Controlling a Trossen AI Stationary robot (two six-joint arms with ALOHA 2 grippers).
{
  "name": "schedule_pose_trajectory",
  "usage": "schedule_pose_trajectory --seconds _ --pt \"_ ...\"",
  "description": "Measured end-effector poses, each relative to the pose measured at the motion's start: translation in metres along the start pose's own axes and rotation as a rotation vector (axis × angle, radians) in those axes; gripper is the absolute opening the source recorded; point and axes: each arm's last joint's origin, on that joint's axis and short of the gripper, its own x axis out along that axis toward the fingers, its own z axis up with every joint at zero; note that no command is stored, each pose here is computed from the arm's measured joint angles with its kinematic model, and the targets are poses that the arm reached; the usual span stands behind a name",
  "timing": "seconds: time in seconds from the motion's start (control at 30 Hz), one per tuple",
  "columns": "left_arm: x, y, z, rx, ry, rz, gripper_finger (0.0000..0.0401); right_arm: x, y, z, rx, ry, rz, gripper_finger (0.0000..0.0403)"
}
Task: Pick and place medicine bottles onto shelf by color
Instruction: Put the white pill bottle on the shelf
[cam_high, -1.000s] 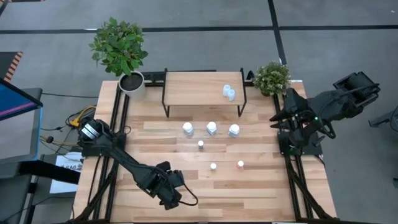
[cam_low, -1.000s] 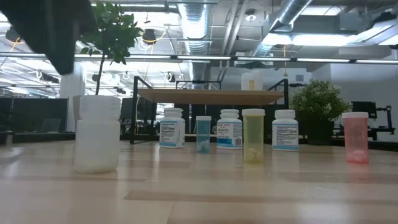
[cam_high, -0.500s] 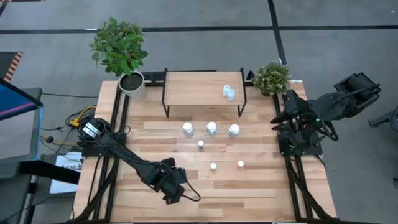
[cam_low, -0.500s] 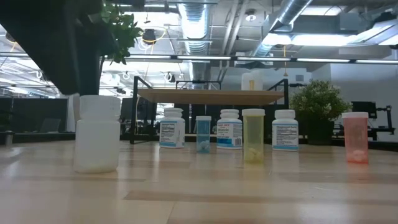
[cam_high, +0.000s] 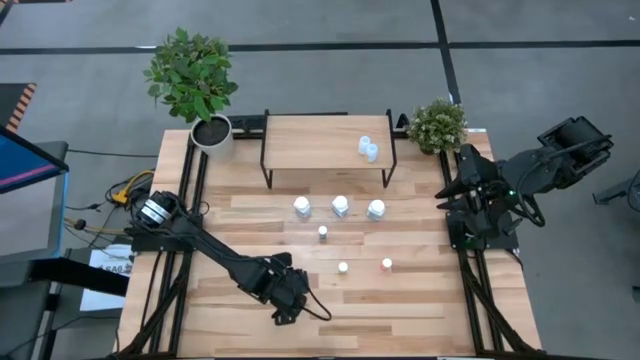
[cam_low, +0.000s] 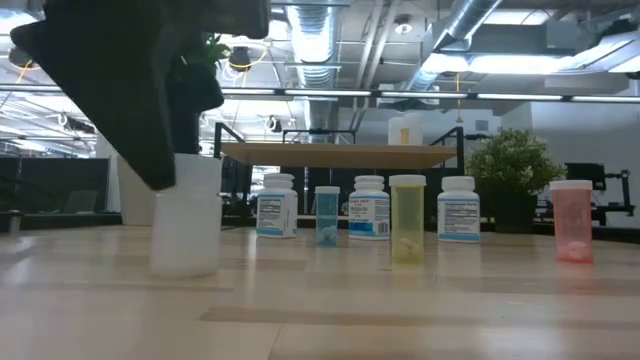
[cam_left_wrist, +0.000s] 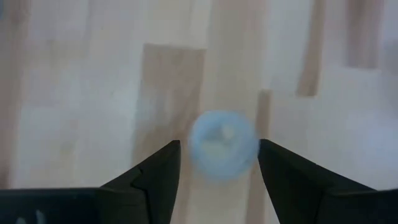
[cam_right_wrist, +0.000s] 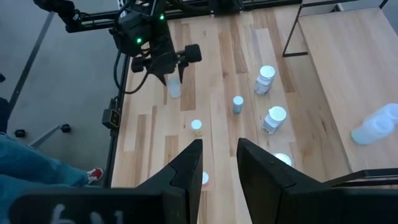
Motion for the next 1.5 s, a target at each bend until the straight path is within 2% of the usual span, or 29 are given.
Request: schedule_pose_trajectory --seconds 0.3,0.57,0.77,0.9,1.0,1.07,1.13,1.3,1.5 --pt "0.003 0.005 0.008 -0.008 -0.042 0.003 0.0200 0.000 0.000 0.000 0.001 0.001 0.000 0.0122" --pt "0.008 0.004 0.007 -0.001 0.003 -0.042 0.0200 0.000 0.000 0.000 0.000 0.004 0.006 0.0122" --pt "0.009 0.004 0.007 -0.008 -0.001 -0.033 0.0199 0.000 0.000 0.000 0.000 0.005 0.009 0.0122" --pt "0.009 0.004 0.007 0.002 0.004 -0.039 0.0177 0.000 0.000 0.000 0.000 0.006 0.011 0.0122" --pt "0.008 0.004 0.007 -0.005 0.005 -0.041 0.0142 0.000 0.000 0.000 0.000 0.007 0.012 0.0122" --pt "0.008 0.005 0.008 -0.027 0.019 -0.065 0.0115 0.000 0.000 0.000 0.000 0.007 0.013 0.0122" --pt "0.005 0.007 0.012 -0.049 0.055 -0.105 0.0107 0.000 0.000 0.000 0.000 0.008 0.014 0.0122" --pt "-0.023 0.019 0.048 -0.055 0.055 -0.126 0.0107 0.000 0.000 0.000 -0.003 0.008 0.015 0.0122" --pt "-0.074 0.066 0.112 -0.069 -0.071 -0.119 0.0107 0.000 0.001 0.000 -0.009 0.008 0.015 0.0122"
